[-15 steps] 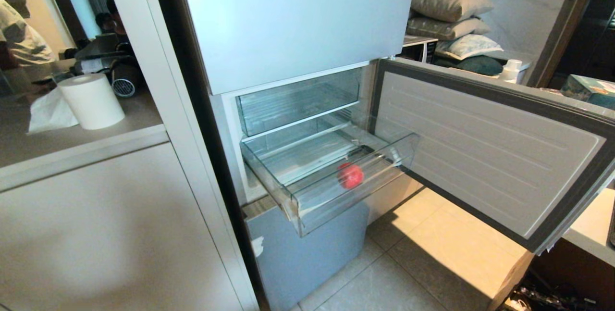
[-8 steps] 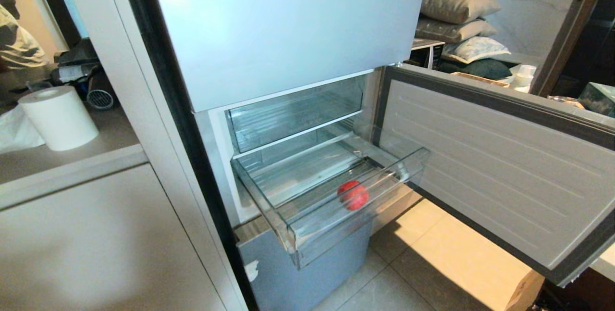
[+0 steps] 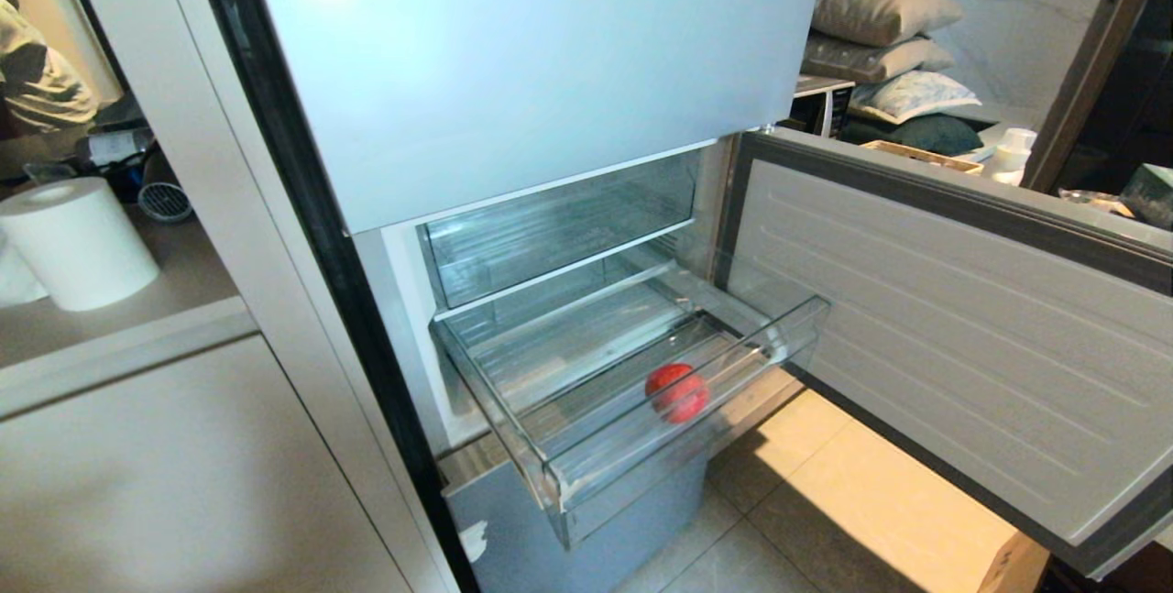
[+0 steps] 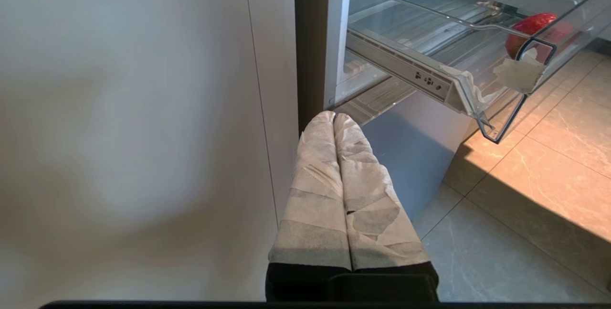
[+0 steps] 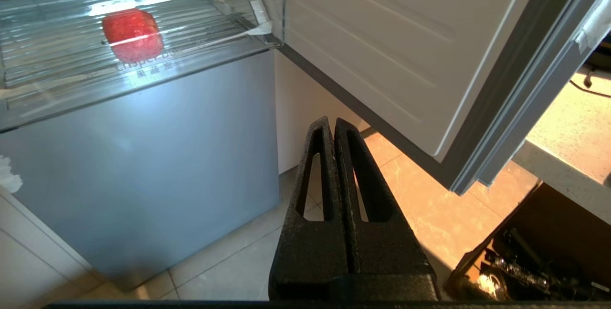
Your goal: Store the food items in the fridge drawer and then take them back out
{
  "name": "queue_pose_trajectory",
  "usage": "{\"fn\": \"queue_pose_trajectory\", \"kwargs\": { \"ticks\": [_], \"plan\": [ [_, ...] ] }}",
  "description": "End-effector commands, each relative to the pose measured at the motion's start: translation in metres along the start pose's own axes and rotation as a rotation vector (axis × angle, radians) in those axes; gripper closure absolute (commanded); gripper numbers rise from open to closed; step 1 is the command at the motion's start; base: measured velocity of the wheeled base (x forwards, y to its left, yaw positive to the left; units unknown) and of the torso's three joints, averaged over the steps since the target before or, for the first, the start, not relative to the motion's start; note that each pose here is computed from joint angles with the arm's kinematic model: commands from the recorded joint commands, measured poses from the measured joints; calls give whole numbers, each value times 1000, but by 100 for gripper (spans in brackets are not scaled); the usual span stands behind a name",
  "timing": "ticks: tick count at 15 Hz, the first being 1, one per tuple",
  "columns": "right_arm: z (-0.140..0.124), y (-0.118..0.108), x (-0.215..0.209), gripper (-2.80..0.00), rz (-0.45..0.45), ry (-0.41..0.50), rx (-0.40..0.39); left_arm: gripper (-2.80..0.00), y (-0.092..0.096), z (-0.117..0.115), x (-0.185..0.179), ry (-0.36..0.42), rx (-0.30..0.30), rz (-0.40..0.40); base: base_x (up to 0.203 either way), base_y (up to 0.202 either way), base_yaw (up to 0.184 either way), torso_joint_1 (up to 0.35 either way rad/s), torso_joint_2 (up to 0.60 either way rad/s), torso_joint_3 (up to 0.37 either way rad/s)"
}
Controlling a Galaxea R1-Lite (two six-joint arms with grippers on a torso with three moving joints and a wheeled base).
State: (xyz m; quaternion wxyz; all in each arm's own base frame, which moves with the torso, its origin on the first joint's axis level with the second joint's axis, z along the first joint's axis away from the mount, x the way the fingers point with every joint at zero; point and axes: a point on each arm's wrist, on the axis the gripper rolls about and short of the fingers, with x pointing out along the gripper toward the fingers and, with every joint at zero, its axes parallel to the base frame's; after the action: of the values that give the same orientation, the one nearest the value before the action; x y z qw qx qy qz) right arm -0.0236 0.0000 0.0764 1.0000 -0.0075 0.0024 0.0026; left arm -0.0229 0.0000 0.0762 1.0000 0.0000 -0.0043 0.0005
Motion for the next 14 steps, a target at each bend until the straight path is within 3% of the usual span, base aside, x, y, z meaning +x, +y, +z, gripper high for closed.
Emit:
{"fn": "queue_pose_trajectory", "kwargs": {
  "ticks": [1, 4, 9, 14],
  "plan": [
    [15, 0, -3, 0, 0, -19, 4, 0, 0, 0, 0, 2, 0, 1, 0, 0, 0, 0, 0, 0],
    [56, 0, 12, 0, 27, 126, 45, 0, 0, 0, 0, 2, 0, 1, 0, 0, 0, 0, 0, 0],
    [126, 2, 113, 0, 164, 459, 153, 0, 0, 0, 0, 2, 0, 1, 0, 0, 0, 0, 0, 0],
    [141, 22, 236, 0, 320, 662, 200, 0, 0, 0, 0, 2, 0, 1, 0, 0, 0, 0, 0, 0]
  ]
}}
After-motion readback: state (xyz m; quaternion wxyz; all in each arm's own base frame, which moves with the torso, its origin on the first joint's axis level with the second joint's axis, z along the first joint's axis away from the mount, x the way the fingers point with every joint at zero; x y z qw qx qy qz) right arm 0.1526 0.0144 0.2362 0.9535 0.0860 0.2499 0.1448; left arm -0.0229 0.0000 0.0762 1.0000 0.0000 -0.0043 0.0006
